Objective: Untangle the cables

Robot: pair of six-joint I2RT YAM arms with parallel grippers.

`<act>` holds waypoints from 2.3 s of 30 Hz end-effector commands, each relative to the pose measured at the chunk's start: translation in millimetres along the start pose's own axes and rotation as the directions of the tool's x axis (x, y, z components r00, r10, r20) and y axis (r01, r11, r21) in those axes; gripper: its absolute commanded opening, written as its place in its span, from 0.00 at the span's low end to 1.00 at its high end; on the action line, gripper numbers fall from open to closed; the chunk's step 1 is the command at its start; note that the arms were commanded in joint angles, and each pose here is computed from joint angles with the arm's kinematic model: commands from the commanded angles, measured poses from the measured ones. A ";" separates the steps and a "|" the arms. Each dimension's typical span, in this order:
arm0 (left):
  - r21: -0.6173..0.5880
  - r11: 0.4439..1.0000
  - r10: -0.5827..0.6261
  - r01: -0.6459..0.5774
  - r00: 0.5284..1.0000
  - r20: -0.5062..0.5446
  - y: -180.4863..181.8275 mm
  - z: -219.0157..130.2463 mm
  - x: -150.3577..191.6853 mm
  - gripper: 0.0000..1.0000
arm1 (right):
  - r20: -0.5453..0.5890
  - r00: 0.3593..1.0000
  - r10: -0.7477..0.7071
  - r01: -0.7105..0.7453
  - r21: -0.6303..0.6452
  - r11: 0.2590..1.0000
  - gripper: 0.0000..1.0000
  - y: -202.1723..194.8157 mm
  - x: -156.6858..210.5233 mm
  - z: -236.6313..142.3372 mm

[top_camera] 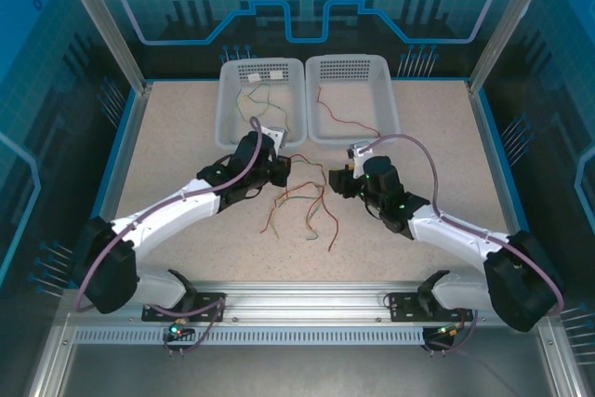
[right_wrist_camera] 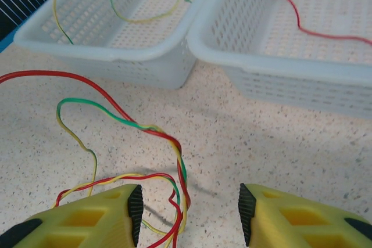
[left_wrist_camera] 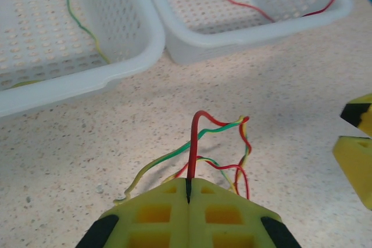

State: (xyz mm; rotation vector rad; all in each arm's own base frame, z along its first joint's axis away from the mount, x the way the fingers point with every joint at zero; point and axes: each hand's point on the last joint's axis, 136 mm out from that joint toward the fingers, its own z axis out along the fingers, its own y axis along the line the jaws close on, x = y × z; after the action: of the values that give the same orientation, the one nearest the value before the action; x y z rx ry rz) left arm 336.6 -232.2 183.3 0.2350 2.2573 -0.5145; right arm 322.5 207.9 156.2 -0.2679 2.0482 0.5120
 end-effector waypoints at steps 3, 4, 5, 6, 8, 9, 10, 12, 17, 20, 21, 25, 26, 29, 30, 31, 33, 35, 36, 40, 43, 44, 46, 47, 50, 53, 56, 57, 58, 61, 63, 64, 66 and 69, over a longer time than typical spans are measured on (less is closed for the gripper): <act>0.160 0.986 0.016 -0.034 0.993 0.113 -29.8 -28.4 -25.3 0.00 | 0.142 0.987 -0.078 0.083 -0.027 0.996 0.50 8.9 -24.1 -21.9; 0.184 0.982 0.015 -0.039 0.991 0.130 -34.8 -34.0 -29.8 0.00 | 0.160 0.983 -0.090 0.096 -0.029 0.995 0.50 9.2 -26.3 -26.2; 0.205 0.978 0.013 -0.044 0.989 0.146 -39.1 -40.3 -34.1 0.00 | 0.173 0.980 -0.101 0.108 -0.028 0.994 0.51 8.7 -28.1 -29.4; 0.217 0.975 0.010 -0.045 0.987 0.158 -41.3 -44.6 -37.3 0.00 | 0.177 0.978 -0.107 0.113 -0.024 0.993 0.51 7.3 -29.2 -31.3; 0.227 0.973 0.006 -0.050 0.982 0.191 -43.9 -53.8 -45.5 0.00 | 0.181 0.977 -0.109 0.117 -0.030 0.993 0.51 4.6 -31.1 -34.7; 0.233 0.971 0.010 -0.057 0.980 0.200 -46.1 -57.3 -48.2 0.00 | 0.185 0.976 -0.114 0.125 -0.050 0.991 0.51 6.4 -31.8 -36.4; 0.243 0.968 0.012 -0.065 0.977 0.211 -48.8 -62.2 -52.1 0.00 | 0.193 0.974 -0.118 0.133 -0.063 0.989 0.51 7.8 -32.8 -38.5; 0.258 0.963 0.016 -0.074 0.975 0.220 -53.1 -70.0 -57.0 0.00 | 0.203 0.971 -0.129 0.144 -0.061 0.988 0.52 6.1 -33.0 -40.5; 0.300 0.950 0.003 -0.090 0.960 0.280 -63.7 -98.0 -75.8 0.00 | 0.215 0.968 -0.127 0.141 -0.050 0.989 0.53 -1.6 -35.2 -44.5; 0.306 0.947 -0.005 -0.098 0.948 0.318 -65.6 -112.6 -85.4 0.00 | 0.250 0.958 -0.142 0.167 -0.082 0.982 0.58 2.3 -38.7 -50.8; 0.305 0.947 -0.008 -0.098 0.945 0.328 -65.6 -116.2 -88.1 0.00 | 0.260 0.954 -0.147 0.176 -0.091 0.980 0.59 4.0 -39.7 -53.2; 0.304 0.945 0.003 -0.119 0.934 0.356 -67.9 -125.0 -96.0 0.00 | 0.301 0.937 -0.177 0.220 -0.114 0.969 0.61 7.6 -44.8 -60.3; 0.299 0.946 0.007 -0.124 0.931 0.364 -68.2 -125.2 -98.5 0.00 | 0.302 0.936 -0.181 0.223 -0.113 0.968 0.62 7.9 -46.2 -61.4; 0.304 0.943 0.014 -0.137 0.927 0.374 -71.9 -123.2 -104.5 0.00 | 0.313 0.933 -0.179 0.222 -0.107 0.969 0.63 8.0 -54.1 -64.1; 0.308 0.941 0.014 -0.140 0.926 0.376 -73.8 -122.5 -106.8 0.00 | 0.321 0.931 -0.173 0.216 -0.102 0.971 0.63 7.4 -57.6 -65.2; 0.311 0.940 0.014 -0.142 0.925 0.381 -75.3 -122.3 -109.8 0.00 | 0.327 0.931 -0.161 0.203 -0.100 0.974 0.63 6.6 -61.9 -67.0; 0.319 0.936 0.014 -0.148 0.922 0.387 -79.3 -121.6 -115.6 0.00 | 0.337 0.932 -0.134 0.182 -0.114 0.977 0.63 8.0 -72.2 -70.9; 0.322 0.934 0.015 -0.153 0.919 0.394 -82.3 -122.0 -121.9 0.00 | 0.323 0.938 -0.125 0.173 -0.124 0.977 0.63 9.7 -78.5 -70.6; 0.322 0.933 0.018 -0.159 0.916 0.400 -83.6 -122.9 -125.0 0.00 | 0.322 0.939 -0.122 0.170 -0.125 0.978 0.63 10.1 -81.3 -71.0; 0.329 0.928 0.024 -0.172 0.911 0.411 -88.9 -125.2 -134.2 0.00 | 0.364 0.925 -0.110 0.173 -0.147 0.974 0.64 15.4 -93.1 -81.3; 0.336 0.927 0.018 -0.167 0.914 0.405 -89.6 -122.5 -133.4 0.00 | 0.397 0.911 -0.111 0.195 -0.176 0.965 0.64 21.0 -98.9 -90.1; 0.338 0.928 0.010 -0.159 0.915 0.404 -89.0 -121.7 -133.0 0.00 | 0.411 0.905 -0.111 0.204 -0.190 0.960 0.64 23.9 -100.2 -93.4; 0.353 0.922 0.005 -0.159 0.916 0.401 -91.1 -120.5 -130.9 0.00 | 0.427 0.901 -0.078 0.183 -0.210 0.960 0.64 24.9 -102.4 -97.2; 0.358 0.920 0.003 -0.157 0.918 0.396 -91.2 -118.6 -129.1 0.00 | 0.426 0.903 -0.051 0.162 -0.228 0.960 0.64 25.0 -102.7 -97.1; 0.371 0.915 -0.003 -0.157 0.919 0.395 -92.2 -115.1 -125.3 0.00 | 0.386 0.921 0.049 0.102 -0.362 0.926 0.63 39.4 -103.5 -93.4; 0.376 0.914 -0.009 -0.149 0.922 0.387 -91.5 -111.1 -122.0 0.00 | 0.294 0.946 0.139 0.034 -0.514 0.857 0.62 62.3 -104.6 -86.3; 0.376 0.916 -0.015 -0.143 0.922 0.387 -90.1 -107.9 -119.7 0.00 | 0.177 0.948 0.265 -0.109 -0.603 0.791 0.59 73.3 -108.0 -70.7; 0.373 0.917 -0.012 -0.142 0.924 0.382 -89.7 -106.3 -118.5 0.00 | 0.149 0.945 0.290 -0.138 -0.623 0.770 0.58 77.8 -108.8 -66.4; 0.371 0.918 -0.012 -0.138 0.928 0.373 -89.0 -104.1 -117.1 0.00 | 0.137 0.942 0.306 -0.152 -0.639 0.754 0.58 82.8 -109.5 -63.8; 0.369 0.919 -0.009 -0.139 0.928 0.372 -87.9 -102.7 -114.8 0.00 | 0.138 0.933 0.334 -0.172 -0.644 0.746 0.60 93.1 -112.4 -59.5; 0.371 0.919 -0.015 -0.132 0.930 0.367 -87.4 -102.1 -113.4 0.00 | 0.122 0.928 0.351 -0.197 -0.640 0.743 0.60 97.0 -117.2 -56.2; 0.375 0.918 -0.016 -0.130 0.932 0.362 -87.8 -101.1 -112.1 0.00 | 0.114 0.922 0.369 -0.215 -0.641 0.737 0.60 98.2 -120.8 -55.1; 0.379 0.917 -0.023 -0.123 0.934 0.357 -87.5 -100.2 -110.7 0.00 | 0.096 0.910 0.404 -0.260 -0.625 0.736 0.65 96.8 -122.4 -48.6; 0.392 0.912 -0.026 -0.123 0.935 0.353 -89.0 -99.6 -108.8 0.00 | 0.063 0.883 0.464 -0.336 -0.605 0.722 0.65 93.8 -121.1 -36.5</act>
State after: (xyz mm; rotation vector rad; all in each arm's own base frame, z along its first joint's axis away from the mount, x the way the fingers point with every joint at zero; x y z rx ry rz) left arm 317.0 -265.4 347.4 0.3708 1.7964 -0.8791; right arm 310.1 268.4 288.9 -0.2060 1.7068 1.3469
